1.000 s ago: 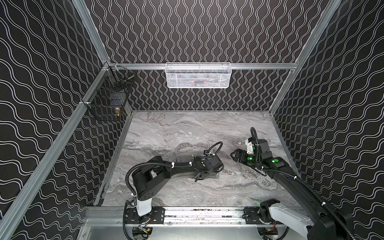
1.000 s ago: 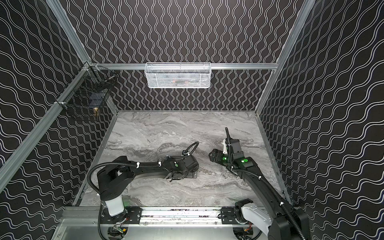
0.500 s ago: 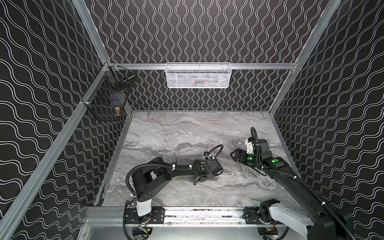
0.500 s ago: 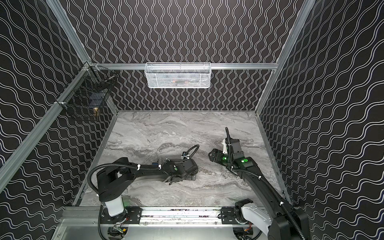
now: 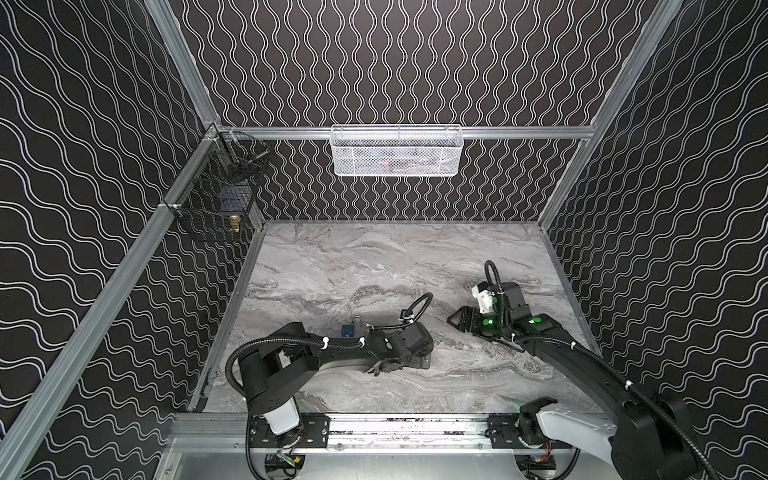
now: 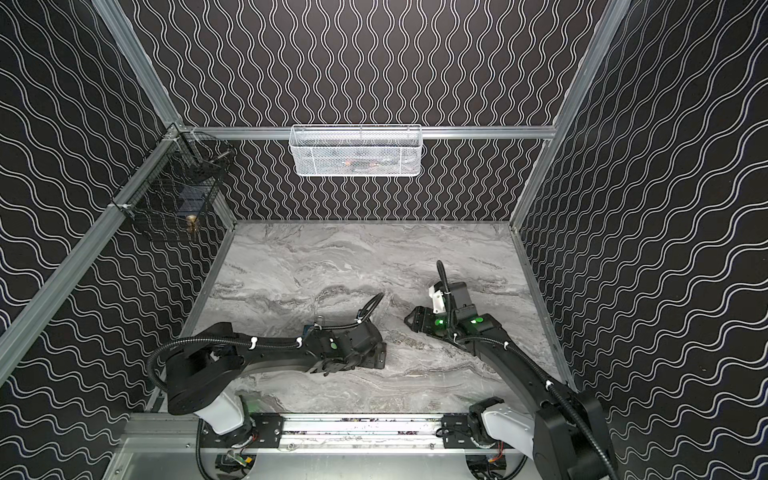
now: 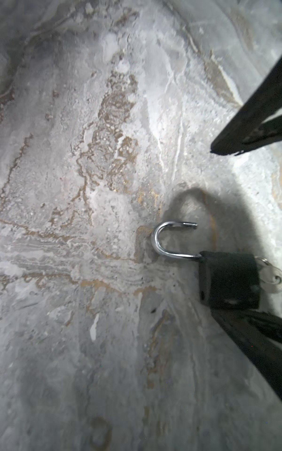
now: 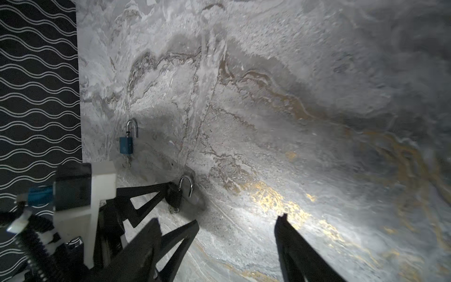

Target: Unlock with the key

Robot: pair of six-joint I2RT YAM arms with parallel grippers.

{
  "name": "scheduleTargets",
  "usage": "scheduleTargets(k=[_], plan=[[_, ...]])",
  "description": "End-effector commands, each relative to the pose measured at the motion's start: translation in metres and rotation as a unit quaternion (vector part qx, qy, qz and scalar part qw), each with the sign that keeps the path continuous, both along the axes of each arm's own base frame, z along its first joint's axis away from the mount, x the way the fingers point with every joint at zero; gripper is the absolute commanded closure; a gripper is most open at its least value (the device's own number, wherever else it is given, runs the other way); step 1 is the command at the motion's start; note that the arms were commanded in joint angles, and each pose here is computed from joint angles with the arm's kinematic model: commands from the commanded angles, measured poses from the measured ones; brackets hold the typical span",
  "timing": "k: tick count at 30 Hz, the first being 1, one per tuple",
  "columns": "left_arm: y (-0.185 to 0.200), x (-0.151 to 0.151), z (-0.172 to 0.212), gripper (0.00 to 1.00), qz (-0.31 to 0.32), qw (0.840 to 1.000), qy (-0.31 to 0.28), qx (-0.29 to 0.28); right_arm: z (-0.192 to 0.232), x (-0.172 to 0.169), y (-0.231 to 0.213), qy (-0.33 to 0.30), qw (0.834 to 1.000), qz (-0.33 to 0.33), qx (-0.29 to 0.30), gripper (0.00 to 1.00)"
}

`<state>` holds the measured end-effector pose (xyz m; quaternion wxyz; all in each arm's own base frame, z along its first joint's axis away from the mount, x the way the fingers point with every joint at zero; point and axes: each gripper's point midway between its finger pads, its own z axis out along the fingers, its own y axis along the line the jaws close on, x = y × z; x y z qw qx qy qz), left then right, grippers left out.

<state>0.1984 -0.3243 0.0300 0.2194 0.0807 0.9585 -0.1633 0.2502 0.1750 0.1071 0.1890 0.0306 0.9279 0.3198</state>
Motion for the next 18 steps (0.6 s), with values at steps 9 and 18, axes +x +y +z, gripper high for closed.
scheduleTargets(k=[9,18], plan=[[0.001,-0.011,0.001,0.02,0.024,0.998,0.032,-0.046,-0.012,-0.009,0.068,0.02,0.995,0.073,0.063,0.6],[-0.001,-0.012,0.004,0.08,0.007,0.998,0.018,-0.063,-0.032,-0.013,0.105,0.051,0.989,0.117,0.07,0.76]])
